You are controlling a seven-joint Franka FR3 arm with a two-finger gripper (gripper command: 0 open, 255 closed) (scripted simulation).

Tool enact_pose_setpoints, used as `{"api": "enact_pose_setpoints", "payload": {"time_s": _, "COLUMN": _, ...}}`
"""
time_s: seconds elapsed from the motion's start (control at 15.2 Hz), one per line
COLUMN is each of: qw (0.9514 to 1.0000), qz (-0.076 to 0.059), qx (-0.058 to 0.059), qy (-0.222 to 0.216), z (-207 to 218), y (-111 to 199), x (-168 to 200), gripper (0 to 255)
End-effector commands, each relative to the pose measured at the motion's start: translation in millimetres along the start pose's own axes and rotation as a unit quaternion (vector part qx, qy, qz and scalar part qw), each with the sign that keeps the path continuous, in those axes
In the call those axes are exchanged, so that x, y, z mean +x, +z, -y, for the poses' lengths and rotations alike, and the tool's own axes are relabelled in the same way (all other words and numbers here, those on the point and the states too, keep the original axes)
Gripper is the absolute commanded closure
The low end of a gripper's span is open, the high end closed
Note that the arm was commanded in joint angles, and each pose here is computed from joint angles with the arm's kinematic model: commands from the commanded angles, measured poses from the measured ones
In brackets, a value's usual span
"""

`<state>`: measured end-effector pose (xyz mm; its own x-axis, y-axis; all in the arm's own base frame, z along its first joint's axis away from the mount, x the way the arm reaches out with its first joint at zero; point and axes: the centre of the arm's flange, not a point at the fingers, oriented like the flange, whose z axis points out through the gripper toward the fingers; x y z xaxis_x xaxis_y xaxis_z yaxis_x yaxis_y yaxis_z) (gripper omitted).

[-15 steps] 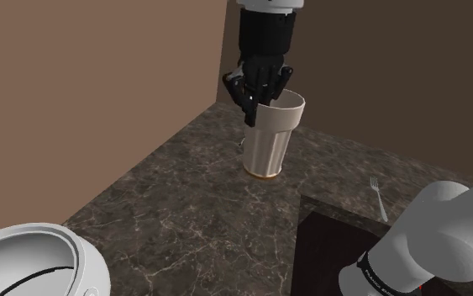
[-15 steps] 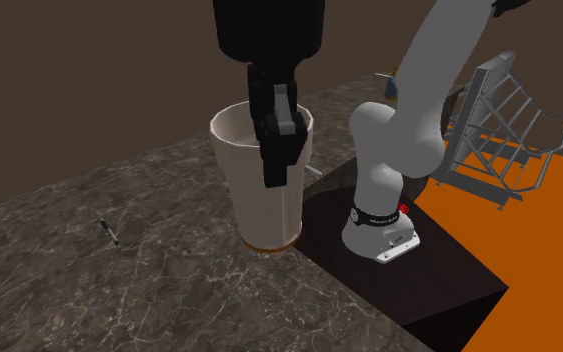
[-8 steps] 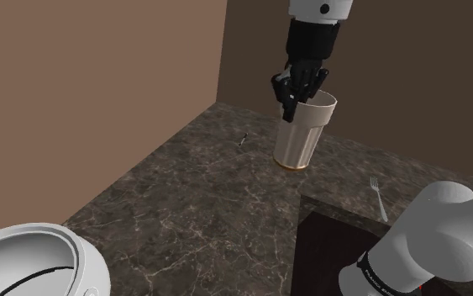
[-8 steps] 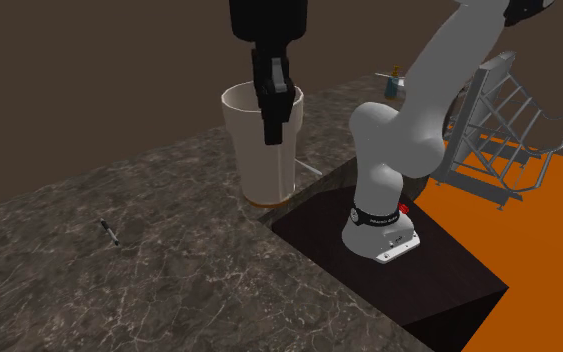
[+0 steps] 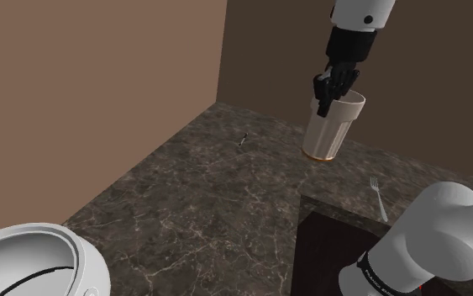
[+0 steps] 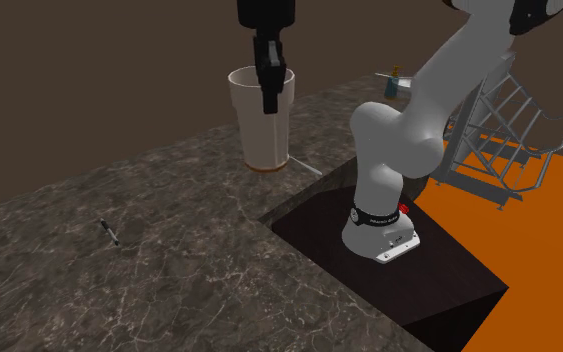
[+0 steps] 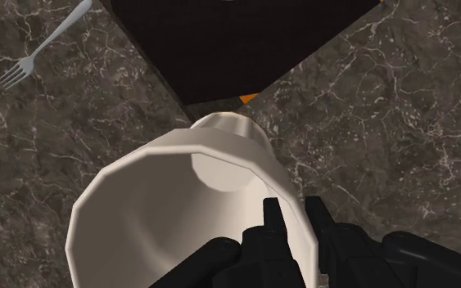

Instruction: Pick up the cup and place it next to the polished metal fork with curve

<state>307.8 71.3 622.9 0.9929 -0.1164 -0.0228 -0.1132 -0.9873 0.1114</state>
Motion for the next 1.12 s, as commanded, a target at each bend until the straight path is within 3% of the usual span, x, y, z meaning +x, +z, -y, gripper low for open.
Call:
{"api": "enact_pose_setpoints", "payload": {"time_s": 0.0, "qw": 1.0, "qz": 0.0, "qx": 0.0, "qy": -0.001, "z": -25, "y": 2, "x": -2, "gripper": 255}}
{"api": "enact_pose_setpoints", "payload": {"time_s": 1.06, "qw": 1.0, "qz": 0.0, "qx": 0.0, "qy": -0.001, "z": -233, "y": 25, "x": -28, "gripper": 255}}
